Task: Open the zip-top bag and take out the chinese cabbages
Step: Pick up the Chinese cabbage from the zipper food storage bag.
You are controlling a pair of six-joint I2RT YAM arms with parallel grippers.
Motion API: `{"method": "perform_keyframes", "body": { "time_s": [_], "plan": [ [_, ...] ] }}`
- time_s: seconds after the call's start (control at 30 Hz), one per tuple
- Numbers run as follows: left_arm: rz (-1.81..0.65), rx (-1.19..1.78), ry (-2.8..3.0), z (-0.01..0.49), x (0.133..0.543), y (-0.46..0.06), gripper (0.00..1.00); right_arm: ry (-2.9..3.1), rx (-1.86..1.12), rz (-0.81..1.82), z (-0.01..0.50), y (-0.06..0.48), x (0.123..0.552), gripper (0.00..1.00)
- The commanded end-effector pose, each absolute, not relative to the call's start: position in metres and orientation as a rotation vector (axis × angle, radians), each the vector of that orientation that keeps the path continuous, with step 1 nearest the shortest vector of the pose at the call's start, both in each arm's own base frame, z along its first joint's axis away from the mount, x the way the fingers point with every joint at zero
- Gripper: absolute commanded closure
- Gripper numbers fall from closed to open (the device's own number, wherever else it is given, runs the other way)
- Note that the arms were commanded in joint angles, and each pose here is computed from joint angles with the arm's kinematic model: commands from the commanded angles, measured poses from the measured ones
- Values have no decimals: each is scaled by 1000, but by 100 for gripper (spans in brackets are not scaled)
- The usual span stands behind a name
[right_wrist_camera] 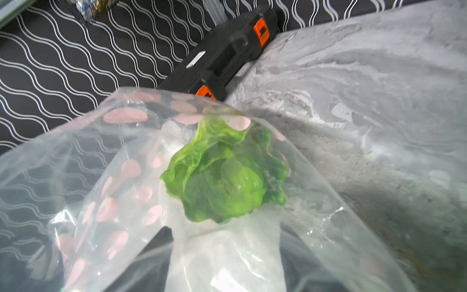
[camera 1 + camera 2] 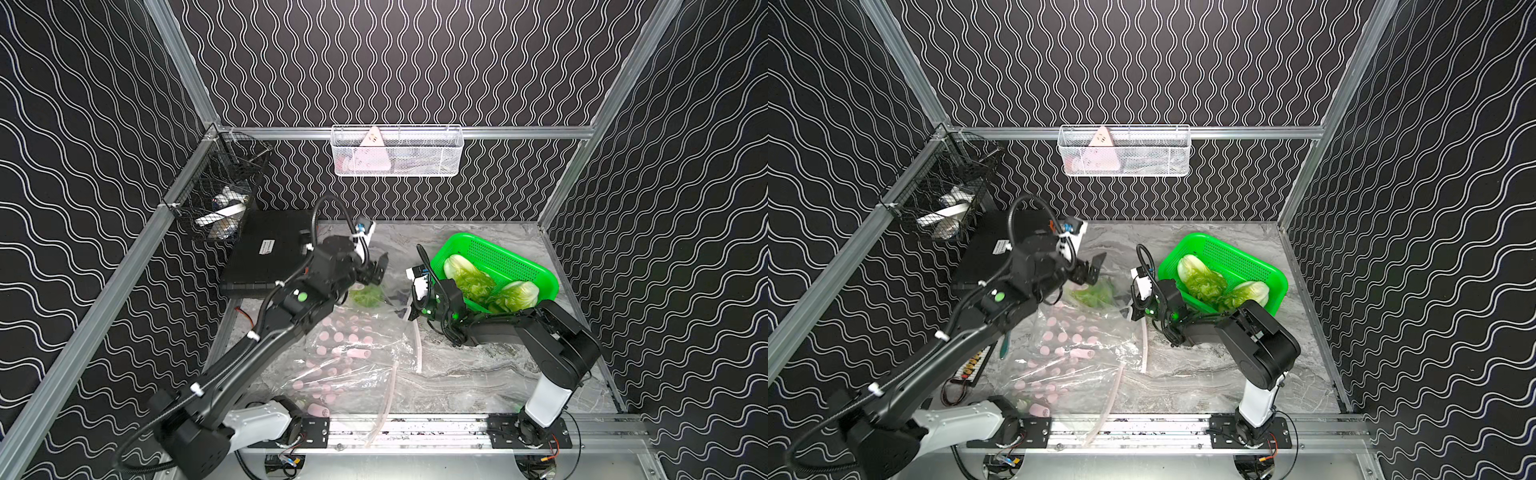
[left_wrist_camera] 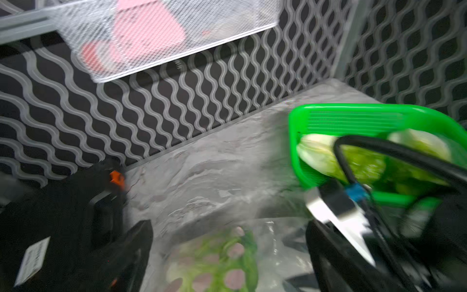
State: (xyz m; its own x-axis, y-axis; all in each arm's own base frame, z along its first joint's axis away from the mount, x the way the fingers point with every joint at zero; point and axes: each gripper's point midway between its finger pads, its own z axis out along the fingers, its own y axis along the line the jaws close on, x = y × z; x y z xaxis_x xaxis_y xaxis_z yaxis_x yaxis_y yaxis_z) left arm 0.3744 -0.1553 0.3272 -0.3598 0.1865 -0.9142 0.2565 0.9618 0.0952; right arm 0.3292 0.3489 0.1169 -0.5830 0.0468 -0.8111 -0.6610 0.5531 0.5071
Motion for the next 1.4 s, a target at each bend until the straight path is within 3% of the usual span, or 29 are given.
{"method": "perform_keyframes", "body": {
  "time_s": [0.0,0.13,0.2,0.47,0.57,0.77,1.37],
  "plan": [
    [75,83,2229,272,378,-104,5,1930,-517,1133,123,355,326,32],
    [-60,-186,2358,230,395,-68,39,1939,-524,1161,124,359,324,33],
    [-71,-257,2424,209,398,-59,48,1959,-525,1194,123,363,322,33],
    [-71,-387,2535,150,417,-52,57,1989,-495,1293,114,373,314,36],
    [-112,-434,2545,137,420,-52,62,1975,-554,1298,116,380,307,30],
    [-226,-482,2593,108,416,-56,64,2022,-625,1301,105,396,306,32],
    [-386,-521,2635,87,417,-69,73,2052,-569,1255,88,427,348,31]
  ]
}}
